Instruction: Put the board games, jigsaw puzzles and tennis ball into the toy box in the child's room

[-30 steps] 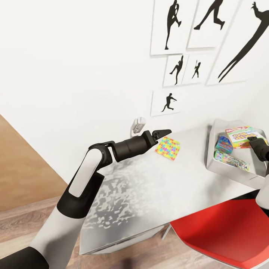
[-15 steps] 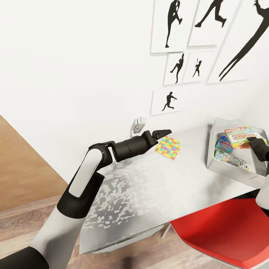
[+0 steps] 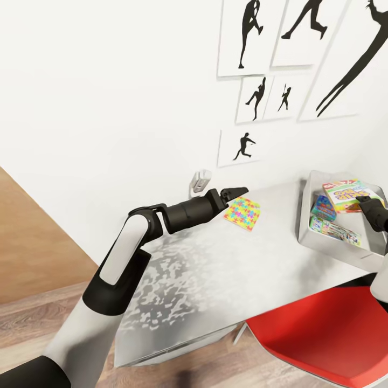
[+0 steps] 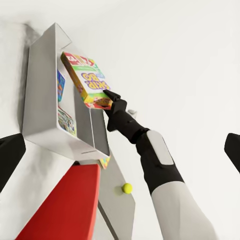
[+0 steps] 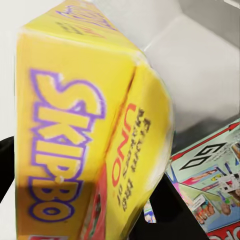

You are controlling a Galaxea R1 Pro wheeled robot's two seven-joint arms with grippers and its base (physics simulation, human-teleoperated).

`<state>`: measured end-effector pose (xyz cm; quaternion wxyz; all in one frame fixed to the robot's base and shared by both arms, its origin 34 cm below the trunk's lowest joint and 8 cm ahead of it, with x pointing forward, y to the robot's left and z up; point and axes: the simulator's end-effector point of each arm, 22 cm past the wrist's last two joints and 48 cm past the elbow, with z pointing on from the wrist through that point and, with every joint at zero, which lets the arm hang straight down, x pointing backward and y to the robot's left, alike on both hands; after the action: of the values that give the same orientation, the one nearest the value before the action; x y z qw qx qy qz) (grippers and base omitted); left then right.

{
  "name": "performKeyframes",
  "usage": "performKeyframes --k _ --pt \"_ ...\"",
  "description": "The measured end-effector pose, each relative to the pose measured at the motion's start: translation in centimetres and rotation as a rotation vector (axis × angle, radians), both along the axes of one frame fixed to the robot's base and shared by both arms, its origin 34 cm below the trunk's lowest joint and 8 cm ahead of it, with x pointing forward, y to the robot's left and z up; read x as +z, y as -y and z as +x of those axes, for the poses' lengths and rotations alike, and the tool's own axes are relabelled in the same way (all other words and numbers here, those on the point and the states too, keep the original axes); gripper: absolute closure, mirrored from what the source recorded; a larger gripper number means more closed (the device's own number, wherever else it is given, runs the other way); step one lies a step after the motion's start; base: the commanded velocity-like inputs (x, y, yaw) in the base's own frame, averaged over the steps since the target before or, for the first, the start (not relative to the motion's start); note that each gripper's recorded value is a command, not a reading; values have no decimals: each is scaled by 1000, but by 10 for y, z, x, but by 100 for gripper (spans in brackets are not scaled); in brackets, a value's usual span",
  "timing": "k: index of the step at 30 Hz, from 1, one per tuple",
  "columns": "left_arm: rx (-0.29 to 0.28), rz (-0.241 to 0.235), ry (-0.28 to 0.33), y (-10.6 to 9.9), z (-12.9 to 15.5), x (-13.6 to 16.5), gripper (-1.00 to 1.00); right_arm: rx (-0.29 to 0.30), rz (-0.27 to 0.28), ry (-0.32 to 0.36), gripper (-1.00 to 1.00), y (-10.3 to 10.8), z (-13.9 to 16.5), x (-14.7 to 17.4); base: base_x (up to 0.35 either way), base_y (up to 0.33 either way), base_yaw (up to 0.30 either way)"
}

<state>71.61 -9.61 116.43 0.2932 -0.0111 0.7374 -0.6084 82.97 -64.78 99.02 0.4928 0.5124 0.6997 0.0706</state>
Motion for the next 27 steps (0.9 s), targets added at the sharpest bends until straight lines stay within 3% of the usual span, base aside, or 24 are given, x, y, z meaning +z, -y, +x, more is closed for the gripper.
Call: performKeyframes --k 13,27 --pt "-22 13 5 9 -8 -3 -100 8 -9 27 100 8 0 9 86 0 0" --pt "-24 13 7 10 -8 -2 -100 21 8 12 100 10 -4 8 11 0 0"
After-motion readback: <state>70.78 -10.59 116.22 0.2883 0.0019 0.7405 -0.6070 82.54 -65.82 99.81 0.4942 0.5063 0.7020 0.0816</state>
